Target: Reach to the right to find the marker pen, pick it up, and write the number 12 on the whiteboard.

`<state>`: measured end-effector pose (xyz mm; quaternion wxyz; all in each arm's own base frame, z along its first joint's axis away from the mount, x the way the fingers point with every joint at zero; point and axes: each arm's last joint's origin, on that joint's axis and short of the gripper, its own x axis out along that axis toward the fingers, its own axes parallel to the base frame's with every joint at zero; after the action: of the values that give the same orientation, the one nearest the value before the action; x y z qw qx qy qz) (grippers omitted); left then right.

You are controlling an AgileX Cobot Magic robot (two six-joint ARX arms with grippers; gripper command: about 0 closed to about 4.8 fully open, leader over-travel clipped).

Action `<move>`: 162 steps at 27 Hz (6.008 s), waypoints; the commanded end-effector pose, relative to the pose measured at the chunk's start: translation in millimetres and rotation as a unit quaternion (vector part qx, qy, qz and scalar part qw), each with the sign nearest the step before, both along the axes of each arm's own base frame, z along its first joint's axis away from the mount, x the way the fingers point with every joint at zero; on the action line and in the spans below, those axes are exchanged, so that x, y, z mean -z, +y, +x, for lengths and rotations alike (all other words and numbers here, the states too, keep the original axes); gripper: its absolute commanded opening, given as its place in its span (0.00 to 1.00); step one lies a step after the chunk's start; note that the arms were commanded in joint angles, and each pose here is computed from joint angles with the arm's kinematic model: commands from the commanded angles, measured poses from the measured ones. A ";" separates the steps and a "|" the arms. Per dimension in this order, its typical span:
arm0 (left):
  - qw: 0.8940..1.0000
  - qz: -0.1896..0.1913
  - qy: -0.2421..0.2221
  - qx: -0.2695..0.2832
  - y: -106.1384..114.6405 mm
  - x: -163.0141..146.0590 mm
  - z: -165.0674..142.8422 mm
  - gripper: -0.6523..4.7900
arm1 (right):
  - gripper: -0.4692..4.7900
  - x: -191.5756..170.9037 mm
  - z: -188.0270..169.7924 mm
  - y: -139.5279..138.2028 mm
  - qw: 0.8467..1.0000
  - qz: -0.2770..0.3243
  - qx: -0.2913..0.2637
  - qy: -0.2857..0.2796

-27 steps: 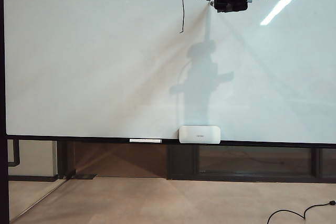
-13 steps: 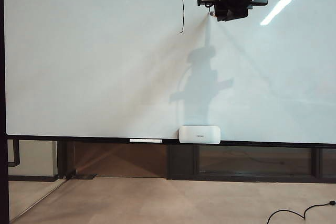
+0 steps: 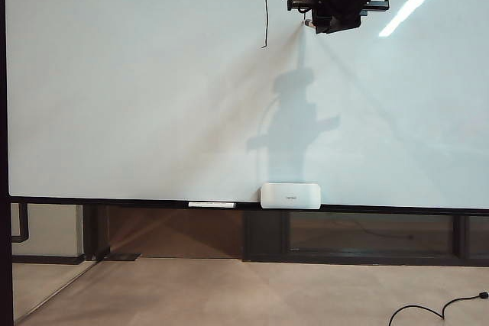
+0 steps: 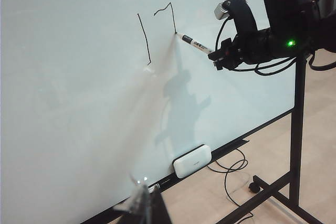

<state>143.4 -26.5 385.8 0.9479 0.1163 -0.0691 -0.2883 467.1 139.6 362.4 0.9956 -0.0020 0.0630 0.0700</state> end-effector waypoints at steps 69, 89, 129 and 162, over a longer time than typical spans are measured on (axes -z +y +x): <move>1.000 -0.001 -0.010 0.000 0.3 -3.0 -2.9 0.11 | 0.08 -10.3 -6.7 16.1 0.999 -0.001 0.003 -0.038; 1.000 -0.001 -0.008 0.000 0.3 -2.5 -2.9 0.11 | 0.08 -17.2 -16.5 32.3 0.999 -0.009 -0.019 -0.049; 1.000 0.002 -0.011 -0.001 0.3 -2.7 -2.9 0.11 | 0.08 19.3 3.8 27.0 1.000 -0.014 -0.022 0.007; 1.000 -0.007 0.010 0.000 0.4 -0.2 -2.9 0.11 | 0.08 -4.0 -12.3 1.7 0.997 -0.034 0.055 0.037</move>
<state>140.9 -27.5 384.3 0.9412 0.1121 -0.0622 -0.3126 461.4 143.2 352.2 0.9922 -0.0367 0.1181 0.0184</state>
